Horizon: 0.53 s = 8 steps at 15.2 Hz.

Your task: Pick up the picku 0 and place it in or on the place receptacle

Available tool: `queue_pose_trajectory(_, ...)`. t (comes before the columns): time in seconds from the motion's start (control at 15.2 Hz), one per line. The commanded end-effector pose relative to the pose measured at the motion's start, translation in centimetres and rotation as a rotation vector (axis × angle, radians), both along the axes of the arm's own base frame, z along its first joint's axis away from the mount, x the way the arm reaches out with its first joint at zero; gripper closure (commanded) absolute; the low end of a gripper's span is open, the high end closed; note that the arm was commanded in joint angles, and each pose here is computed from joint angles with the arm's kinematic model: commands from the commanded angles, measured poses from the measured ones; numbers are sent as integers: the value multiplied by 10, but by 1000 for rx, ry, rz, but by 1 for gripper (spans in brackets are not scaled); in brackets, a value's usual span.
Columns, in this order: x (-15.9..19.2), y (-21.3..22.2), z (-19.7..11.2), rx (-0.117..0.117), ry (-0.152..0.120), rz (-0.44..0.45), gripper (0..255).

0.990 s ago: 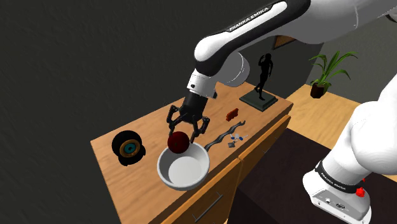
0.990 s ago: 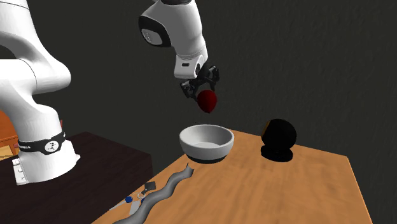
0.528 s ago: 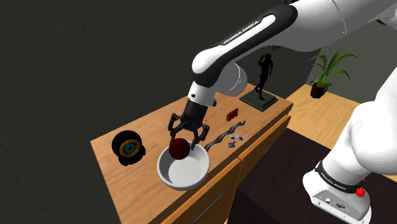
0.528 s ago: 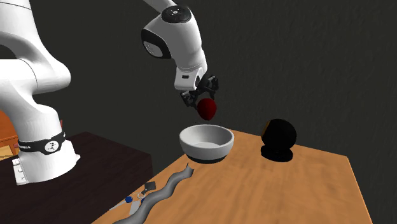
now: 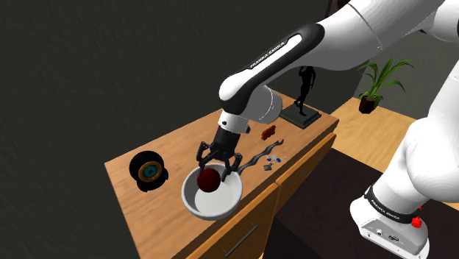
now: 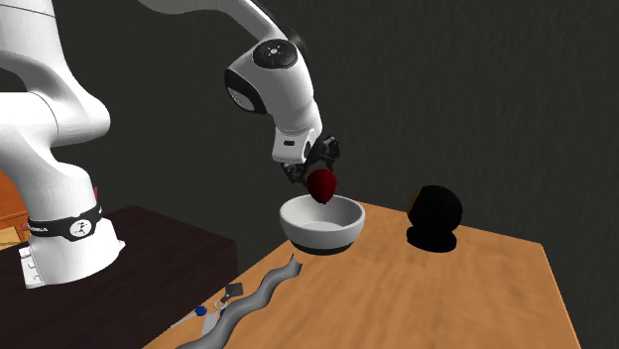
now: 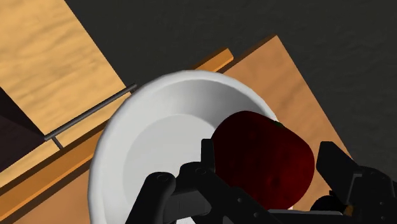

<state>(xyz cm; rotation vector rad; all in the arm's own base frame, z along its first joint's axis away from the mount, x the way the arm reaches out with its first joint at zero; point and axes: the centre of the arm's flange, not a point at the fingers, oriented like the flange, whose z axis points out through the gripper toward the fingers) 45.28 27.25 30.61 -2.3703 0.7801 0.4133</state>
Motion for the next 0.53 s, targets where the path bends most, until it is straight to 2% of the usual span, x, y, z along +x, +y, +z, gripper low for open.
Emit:
queue_pose_trajectory(0.0,1,0,-10,0,-1,0,255)
queue_pose_trajectory(0.2,1,0,-25,0,-1,0,255)
queue_pose_trajectory(0.46,1,0,-25,0,-1,0,255)
